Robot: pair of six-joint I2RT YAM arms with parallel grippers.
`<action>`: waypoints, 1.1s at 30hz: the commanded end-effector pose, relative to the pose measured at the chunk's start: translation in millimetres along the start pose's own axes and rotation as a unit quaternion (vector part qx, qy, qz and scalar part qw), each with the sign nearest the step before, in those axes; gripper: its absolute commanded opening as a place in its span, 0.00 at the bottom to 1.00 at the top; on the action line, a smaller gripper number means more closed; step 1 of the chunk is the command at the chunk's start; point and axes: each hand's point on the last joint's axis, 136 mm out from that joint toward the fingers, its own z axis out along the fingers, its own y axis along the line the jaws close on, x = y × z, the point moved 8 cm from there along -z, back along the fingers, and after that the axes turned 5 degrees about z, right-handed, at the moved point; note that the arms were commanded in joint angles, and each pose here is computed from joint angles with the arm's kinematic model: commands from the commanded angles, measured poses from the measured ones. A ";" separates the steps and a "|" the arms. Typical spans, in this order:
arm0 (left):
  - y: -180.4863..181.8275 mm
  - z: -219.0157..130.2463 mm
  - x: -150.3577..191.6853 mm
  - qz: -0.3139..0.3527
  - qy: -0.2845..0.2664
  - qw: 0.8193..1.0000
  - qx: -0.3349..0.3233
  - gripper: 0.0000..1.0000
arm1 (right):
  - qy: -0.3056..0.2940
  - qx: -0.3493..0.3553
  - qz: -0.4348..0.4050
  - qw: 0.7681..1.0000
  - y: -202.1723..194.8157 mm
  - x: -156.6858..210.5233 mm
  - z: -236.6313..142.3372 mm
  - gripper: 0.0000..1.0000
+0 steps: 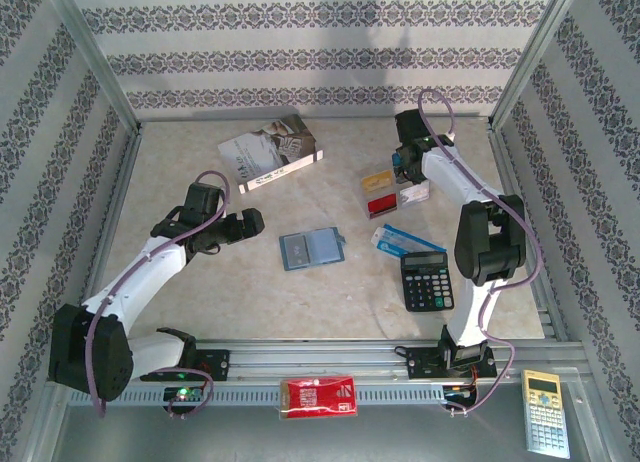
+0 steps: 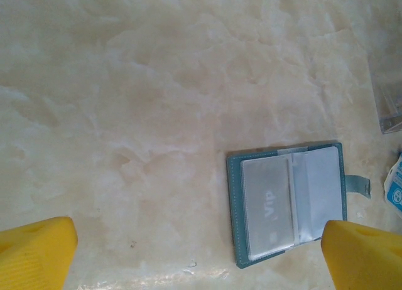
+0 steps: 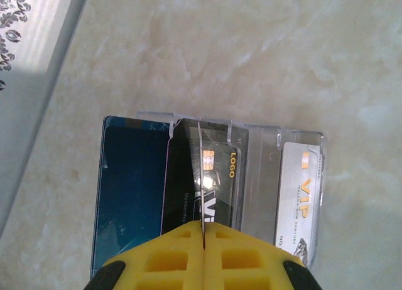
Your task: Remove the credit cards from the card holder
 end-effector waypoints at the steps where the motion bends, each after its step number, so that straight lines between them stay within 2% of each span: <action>1: 3.2 2.6 0.4 -0.011 -0.001 1.000 -0.002 1.00 | 0.006 0.006 0.013 1.000 3.4 3.7 3.6 0.00; 16: 4.8 4.1 2.4 -0.009 0.003 1.000 -0.005 1.00 | 0.041 0.012 0.022 0.999 3.7 10.3 15.1 0.08; 23: 4.8 4.2 2.4 -0.008 0.002 1.000 -0.005 1.00 | 0.041 0.011 0.020 0.999 4.4 8.6 13.6 0.09; 30: 3.9 4.5 0.8 -0.008 0.003 1.000 -0.004 1.00 | 0.049 -0.008 0.004 0.999 13.4 5.6 12.9 0.21; 33: 3.5 4.2 0.3 -0.008 0.002 1.000 -0.003 1.00 | 0.060 -0.024 -0.001 0.998 18.3 6.6 12.3 0.23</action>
